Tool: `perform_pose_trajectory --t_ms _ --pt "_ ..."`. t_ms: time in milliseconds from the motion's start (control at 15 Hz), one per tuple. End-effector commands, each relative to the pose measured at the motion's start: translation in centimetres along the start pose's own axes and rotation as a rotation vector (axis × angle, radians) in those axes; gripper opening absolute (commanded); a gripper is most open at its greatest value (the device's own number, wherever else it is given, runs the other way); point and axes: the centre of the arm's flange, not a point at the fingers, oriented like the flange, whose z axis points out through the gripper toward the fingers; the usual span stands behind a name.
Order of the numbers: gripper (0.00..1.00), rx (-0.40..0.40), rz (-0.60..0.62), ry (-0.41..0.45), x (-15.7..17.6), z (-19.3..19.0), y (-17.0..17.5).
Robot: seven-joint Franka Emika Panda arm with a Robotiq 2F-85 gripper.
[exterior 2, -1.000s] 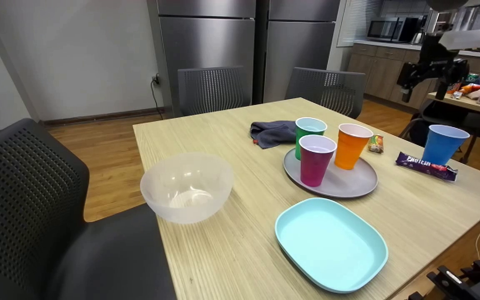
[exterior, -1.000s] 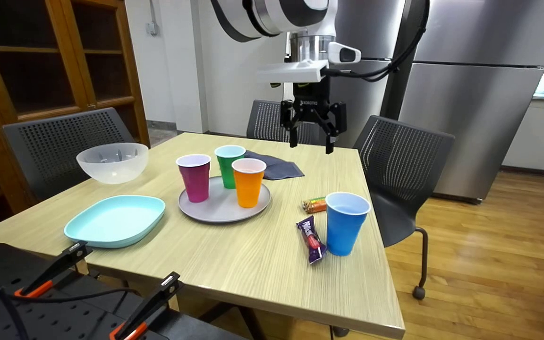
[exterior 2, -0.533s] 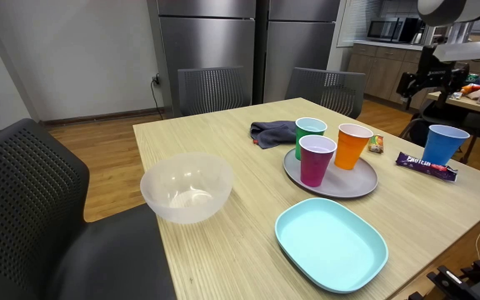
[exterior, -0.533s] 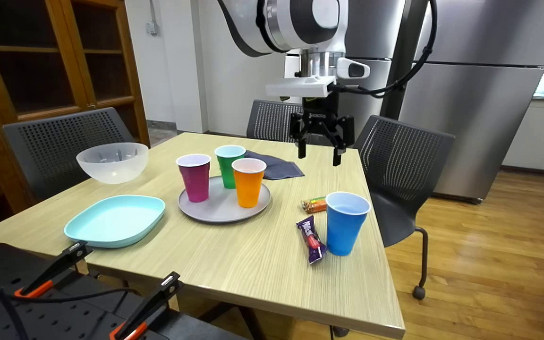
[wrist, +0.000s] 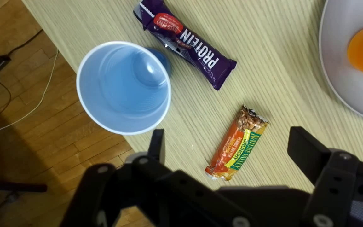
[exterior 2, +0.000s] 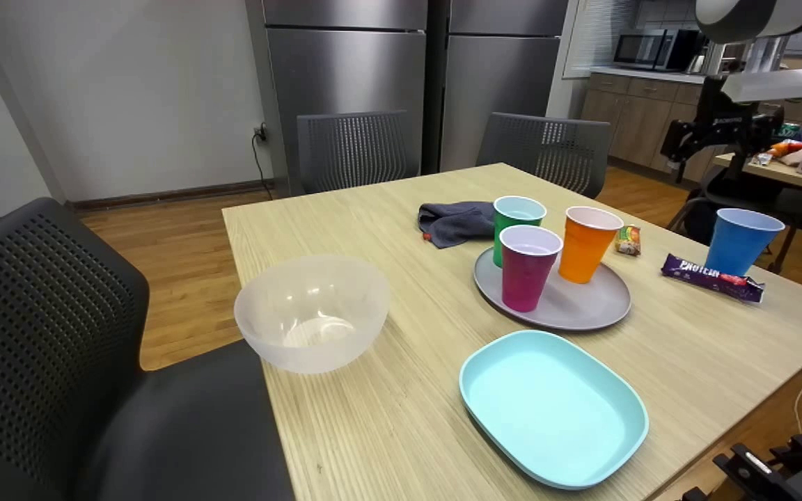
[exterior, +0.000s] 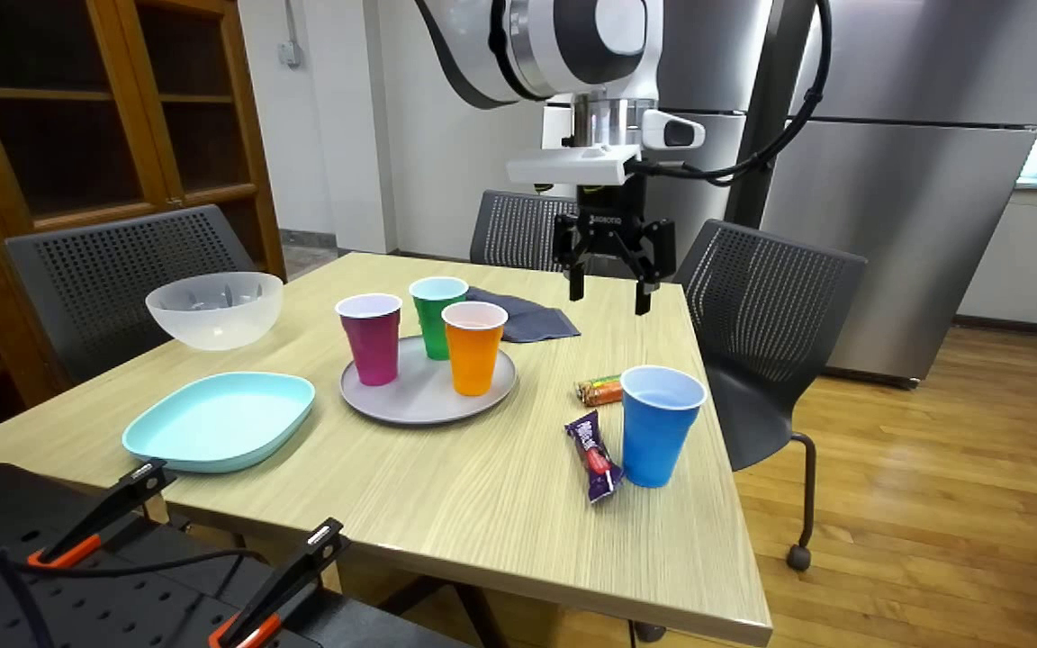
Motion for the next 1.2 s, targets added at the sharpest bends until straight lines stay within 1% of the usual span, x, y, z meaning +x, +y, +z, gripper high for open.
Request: perform_pose_trajectory --t_ms 0,333,533,1133 --pt "1.00 0.010 0.004 0.007 -0.2 -0.1 0.8" --pt "1.00 0.038 0.047 -0.015 -0.4 0.8 2.8" --pt "1.00 0.038 0.074 -0.030 -0.4 2.0 3.5" --pt "1.00 0.023 0.097 -0.061 0.0 6.9 3.4"
